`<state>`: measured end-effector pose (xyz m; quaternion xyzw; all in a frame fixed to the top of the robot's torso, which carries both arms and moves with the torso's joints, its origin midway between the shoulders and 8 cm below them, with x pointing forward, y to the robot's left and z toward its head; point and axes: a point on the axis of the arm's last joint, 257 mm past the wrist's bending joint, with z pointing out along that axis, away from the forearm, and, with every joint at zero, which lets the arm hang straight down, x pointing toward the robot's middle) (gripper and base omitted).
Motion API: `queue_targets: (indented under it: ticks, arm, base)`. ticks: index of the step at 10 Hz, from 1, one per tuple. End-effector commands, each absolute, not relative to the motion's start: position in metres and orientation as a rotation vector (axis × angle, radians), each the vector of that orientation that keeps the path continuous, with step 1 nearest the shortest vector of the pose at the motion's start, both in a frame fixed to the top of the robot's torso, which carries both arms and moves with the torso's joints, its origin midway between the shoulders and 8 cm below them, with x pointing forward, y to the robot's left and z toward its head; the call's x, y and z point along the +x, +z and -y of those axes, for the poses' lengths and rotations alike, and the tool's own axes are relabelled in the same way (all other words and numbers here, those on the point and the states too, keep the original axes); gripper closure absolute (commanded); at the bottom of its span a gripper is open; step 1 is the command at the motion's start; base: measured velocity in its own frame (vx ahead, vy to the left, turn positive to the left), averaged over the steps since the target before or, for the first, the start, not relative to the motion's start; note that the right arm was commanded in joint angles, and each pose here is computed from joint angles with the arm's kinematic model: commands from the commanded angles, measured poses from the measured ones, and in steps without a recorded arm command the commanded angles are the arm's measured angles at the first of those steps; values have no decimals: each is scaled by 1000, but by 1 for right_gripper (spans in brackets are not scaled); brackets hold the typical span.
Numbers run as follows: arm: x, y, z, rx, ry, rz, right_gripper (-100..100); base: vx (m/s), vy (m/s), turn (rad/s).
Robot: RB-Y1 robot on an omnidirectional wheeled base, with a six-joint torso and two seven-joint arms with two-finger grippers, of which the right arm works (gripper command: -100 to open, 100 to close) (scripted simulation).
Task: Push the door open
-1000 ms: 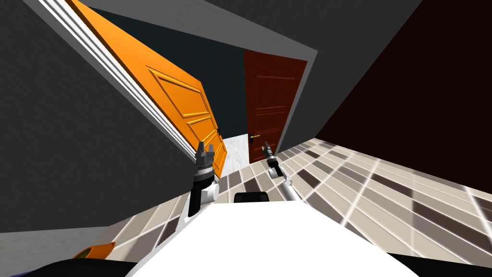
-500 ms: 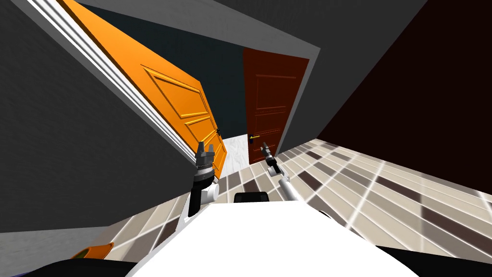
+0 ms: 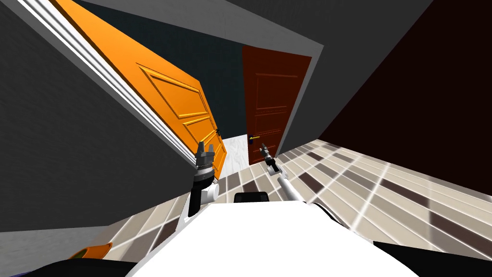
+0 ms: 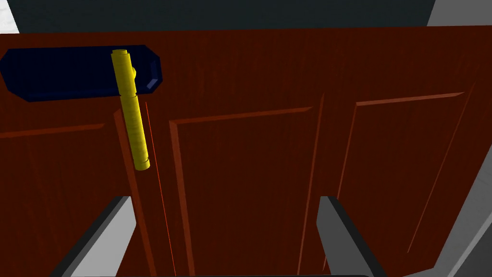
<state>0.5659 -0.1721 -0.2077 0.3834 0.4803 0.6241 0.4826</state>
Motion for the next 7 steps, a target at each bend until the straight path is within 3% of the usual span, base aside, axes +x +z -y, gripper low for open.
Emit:
queue_targets:
  ticks: [1, 7]
  arm:
    - [572, -218, 170, 947, 1513, -1203, -100]
    - [588, -246, 169, 981, 1488, -1280, -100]
  base:
    - [57, -40, 20]
    - [46, -32, 19]
